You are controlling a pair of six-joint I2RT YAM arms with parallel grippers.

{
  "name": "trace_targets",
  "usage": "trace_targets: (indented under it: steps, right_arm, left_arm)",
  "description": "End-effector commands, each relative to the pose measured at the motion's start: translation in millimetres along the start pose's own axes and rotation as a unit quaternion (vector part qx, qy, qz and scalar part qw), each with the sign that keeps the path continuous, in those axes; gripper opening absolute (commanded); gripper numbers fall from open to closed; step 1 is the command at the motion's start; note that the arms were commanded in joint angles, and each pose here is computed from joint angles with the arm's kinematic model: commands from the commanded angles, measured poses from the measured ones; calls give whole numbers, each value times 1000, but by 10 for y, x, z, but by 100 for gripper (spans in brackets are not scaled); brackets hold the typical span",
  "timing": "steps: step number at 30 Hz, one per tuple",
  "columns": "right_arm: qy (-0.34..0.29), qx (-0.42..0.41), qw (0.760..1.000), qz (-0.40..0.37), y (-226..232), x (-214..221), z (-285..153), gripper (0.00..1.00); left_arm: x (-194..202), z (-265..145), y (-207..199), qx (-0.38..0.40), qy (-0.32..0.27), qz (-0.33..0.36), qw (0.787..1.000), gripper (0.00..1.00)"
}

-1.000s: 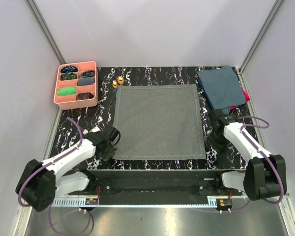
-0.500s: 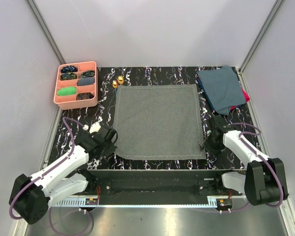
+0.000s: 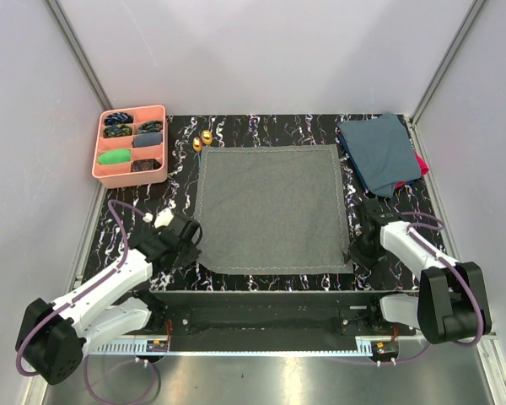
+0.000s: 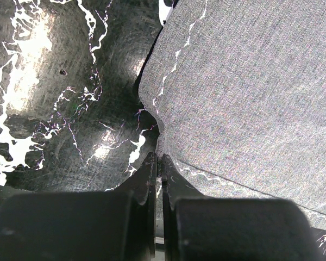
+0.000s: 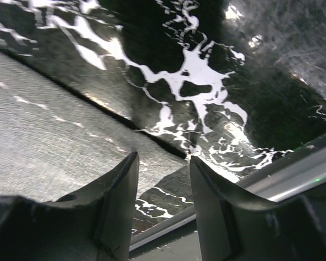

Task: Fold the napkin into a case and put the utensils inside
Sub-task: Flatten out the crumpled napkin at the center of the board.

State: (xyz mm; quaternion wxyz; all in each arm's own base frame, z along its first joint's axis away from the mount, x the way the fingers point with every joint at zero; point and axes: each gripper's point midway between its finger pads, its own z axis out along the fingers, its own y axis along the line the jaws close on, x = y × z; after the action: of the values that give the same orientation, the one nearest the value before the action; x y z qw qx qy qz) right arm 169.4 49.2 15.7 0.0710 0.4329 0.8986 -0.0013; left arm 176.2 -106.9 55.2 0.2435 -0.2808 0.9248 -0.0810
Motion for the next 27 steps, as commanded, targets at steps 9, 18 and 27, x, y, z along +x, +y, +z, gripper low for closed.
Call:
trace_targets:
  steps: [9,18,27]
  right_arm:
    - [24,40,999,11,2,50,30,54]
    - [-19,-29,995,93,121,-19,-58,30]
    - [-20,-41,997,68,102,-7,-147,26]
  left_arm:
    - [-212,-159,-216,36,-35,-6,999,0]
    - [-207,-173,-210,38,-35,-13,999,0]
    - [-234,-211,-177,38,-43,-16,998,0]
